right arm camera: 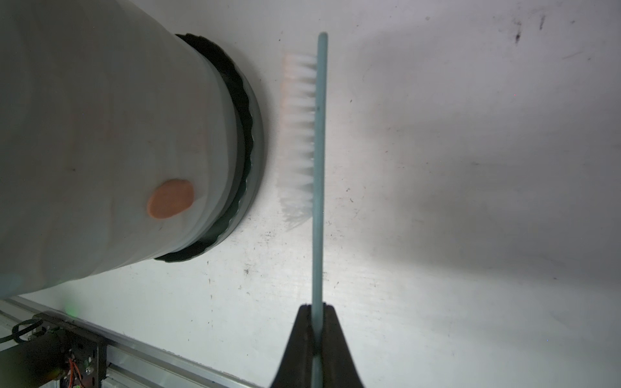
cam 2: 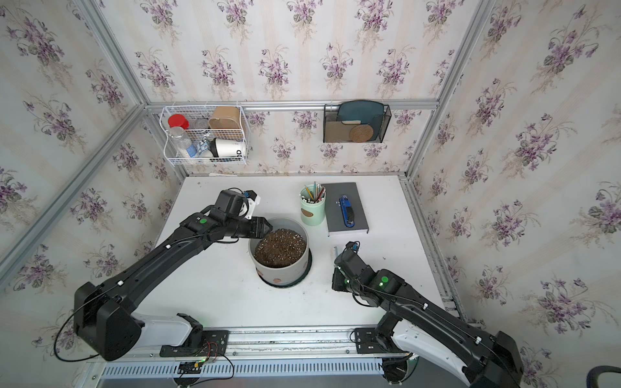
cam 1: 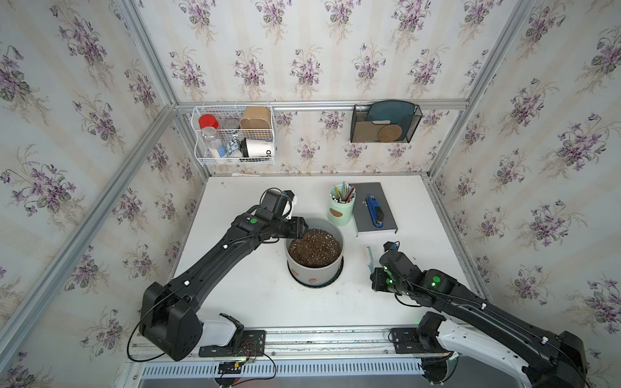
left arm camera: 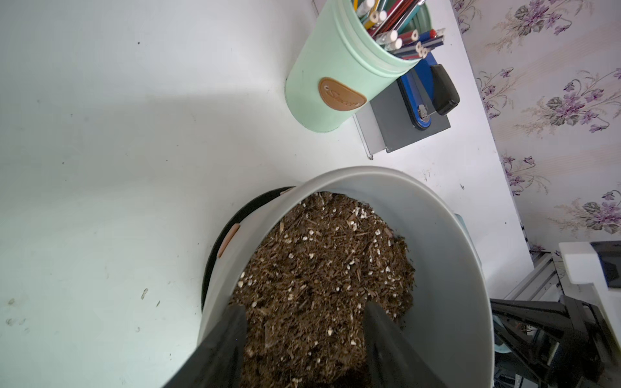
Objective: Scrub the dried mud off the ceramic pot
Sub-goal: Rotate the pot on the tray.
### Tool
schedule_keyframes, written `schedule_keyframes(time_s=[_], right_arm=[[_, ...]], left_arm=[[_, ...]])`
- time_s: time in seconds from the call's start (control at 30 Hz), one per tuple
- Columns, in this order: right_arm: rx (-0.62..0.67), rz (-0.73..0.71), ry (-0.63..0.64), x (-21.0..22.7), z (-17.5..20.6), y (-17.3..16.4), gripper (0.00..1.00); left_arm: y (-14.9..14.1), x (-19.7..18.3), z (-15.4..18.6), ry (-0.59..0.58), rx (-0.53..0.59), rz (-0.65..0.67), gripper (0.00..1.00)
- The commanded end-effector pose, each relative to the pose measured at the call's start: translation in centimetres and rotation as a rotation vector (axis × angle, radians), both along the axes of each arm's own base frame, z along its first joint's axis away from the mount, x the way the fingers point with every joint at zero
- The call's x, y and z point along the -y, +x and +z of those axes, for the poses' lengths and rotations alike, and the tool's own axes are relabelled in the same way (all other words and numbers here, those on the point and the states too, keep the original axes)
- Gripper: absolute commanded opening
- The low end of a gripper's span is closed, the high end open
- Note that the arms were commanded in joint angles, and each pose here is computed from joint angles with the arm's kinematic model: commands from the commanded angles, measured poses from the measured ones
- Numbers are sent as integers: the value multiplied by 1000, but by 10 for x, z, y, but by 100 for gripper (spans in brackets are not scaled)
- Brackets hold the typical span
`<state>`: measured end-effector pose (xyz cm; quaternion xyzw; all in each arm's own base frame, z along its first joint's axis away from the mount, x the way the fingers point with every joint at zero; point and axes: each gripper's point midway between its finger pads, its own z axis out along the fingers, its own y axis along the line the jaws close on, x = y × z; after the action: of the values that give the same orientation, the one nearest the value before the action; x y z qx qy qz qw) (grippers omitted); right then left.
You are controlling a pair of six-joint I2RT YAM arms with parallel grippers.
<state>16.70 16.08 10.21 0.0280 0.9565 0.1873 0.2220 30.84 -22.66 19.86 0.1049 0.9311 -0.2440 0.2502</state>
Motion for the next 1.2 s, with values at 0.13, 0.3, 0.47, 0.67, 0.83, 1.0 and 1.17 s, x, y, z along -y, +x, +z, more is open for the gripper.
schedule_keyframes(time_s=[0.13, 0.3, 0.47, 0.67, 0.83, 1.0, 1.17], right_arm=[[7, 2, 19, -6, 2, 4, 0], [-8, 12, 38, -10, -3, 1, 0], [-9, 19, 40, -12, -4, 2, 0], [-10, 28, 62, -19, -3, 4, 0], [-17, 37, 80, -22, -2, 2, 0], [-15, 46, 117, -26, -1, 0, 0], [-20, 49, 122, -29, -3, 1, 0]], left_arm=[[14, -10, -27, 315, 43, -21, 56], [18, -17, -11, 348, 86, -1, 56], [17, -9, 13, 288, 147, -36, 59], [30, -3, -8, 336, 151, -75, 65], [40, -7, -28, 419, 70, -46, 64], [42, -10, -26, 417, 92, -19, 44], [35, -19, -36, 451, 67, -7, 21]])
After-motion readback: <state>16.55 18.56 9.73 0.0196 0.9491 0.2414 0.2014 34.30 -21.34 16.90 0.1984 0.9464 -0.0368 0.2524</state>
